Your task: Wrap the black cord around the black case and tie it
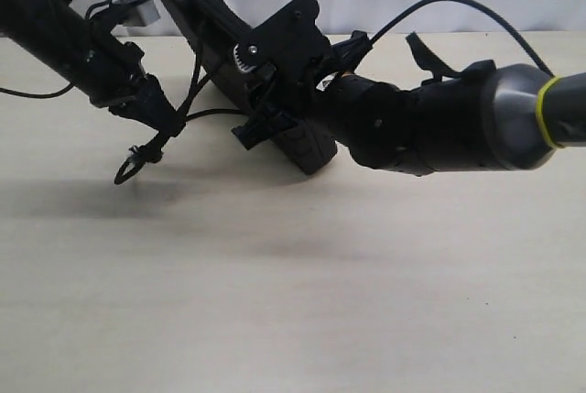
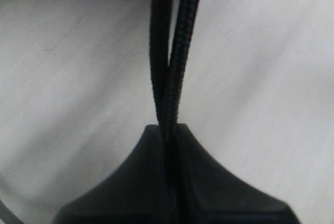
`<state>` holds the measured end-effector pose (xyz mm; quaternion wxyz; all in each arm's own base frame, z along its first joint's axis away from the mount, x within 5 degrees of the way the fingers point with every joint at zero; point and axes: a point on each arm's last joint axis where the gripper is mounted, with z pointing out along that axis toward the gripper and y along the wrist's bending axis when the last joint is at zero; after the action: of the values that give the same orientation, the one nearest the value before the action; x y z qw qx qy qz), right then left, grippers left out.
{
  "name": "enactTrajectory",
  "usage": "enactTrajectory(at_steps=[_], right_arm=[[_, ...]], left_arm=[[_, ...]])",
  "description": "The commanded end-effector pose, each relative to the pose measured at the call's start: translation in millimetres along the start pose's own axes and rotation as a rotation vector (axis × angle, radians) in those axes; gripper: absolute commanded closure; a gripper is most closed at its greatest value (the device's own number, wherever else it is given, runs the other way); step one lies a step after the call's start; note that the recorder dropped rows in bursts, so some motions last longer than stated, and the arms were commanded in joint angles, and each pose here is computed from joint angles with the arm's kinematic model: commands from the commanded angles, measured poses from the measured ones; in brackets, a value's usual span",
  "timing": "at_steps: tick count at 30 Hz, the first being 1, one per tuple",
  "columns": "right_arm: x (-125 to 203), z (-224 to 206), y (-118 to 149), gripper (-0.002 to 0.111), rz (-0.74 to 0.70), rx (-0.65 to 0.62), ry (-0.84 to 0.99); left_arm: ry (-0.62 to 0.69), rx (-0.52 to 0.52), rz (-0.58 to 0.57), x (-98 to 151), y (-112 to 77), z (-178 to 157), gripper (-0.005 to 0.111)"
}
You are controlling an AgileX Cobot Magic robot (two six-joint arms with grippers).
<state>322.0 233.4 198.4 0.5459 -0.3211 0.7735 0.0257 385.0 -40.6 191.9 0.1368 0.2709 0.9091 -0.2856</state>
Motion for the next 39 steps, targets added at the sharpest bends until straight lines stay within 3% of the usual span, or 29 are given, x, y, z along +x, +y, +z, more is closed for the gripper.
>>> enactTrajectory(at_steps=[1, 10, 14, 18, 21, 23, 25, 30, 33, 36, 39], right_arm=[[0.0, -1.9, 2.1, 0.104, -0.067, -0.031, 0.017], [2.1, -2.0, 4.4, 0.104, -0.111, -0.058, 0.037], [4.2, -2.3, 6.8, 0.098, -0.111, -0.086, 0.058], [4.3, -2.3, 7.0, 0.075, -0.111, -0.087, 0.06], [6.4, -3.0, 6.6, 0.035, 0.0, -0.082, 0.092], [4.2, -7.6, 7.1, 0.02, 0.066, -0.105, 0.115], [-4.3, -18.1, 8.0, 0.013, 0.073, -0.164, 0.12], [-32.2, -56.6, 7.0, 0.011, 0.157, -0.314, 0.116], [-61.2, -81.1, -6.5, 0.011, 0.21, -0.34, 0.044], [-95.3, -83.3, -42.2, 0.011, 0.343, -0.435, 0.077], [-107.4, -67.0, -79.5, 0.011, 0.461, -0.475, 0.146]], left_arm=[[0.027, 0.058, -0.032, -16.2, -1.0, -8.3, 0.107], [-0.057, -0.028, -0.021, -33.6, 8.0, -14.3, 0.107], [-0.124, -0.043, 0.049, -42.2, 4.9, -21.2, 0.107], [-0.186, -0.009, 0.075, -47.9, -0.3, -24.3, 0.107], [-0.202, -0.013, 0.069, -49.3, 0.0, -24.6, 0.107], [-0.202, -0.013, 0.069, -49.3, 0.0, -24.6, 0.107], [-0.203, -0.012, 0.068, -49.4, -0.1, -24.6, 0.107], [-0.203, -0.012, 0.068, -49.4, -0.1, -24.6, 0.107], [-0.205, -0.014, 0.068, -49.6, 0.1, -24.6, 0.107], [-0.202, -0.011, 0.069, -49.4, -0.2, -24.6, 0.107], [-0.202, -0.011, 0.069, -49.4, -0.2, -24.6, 0.107]])
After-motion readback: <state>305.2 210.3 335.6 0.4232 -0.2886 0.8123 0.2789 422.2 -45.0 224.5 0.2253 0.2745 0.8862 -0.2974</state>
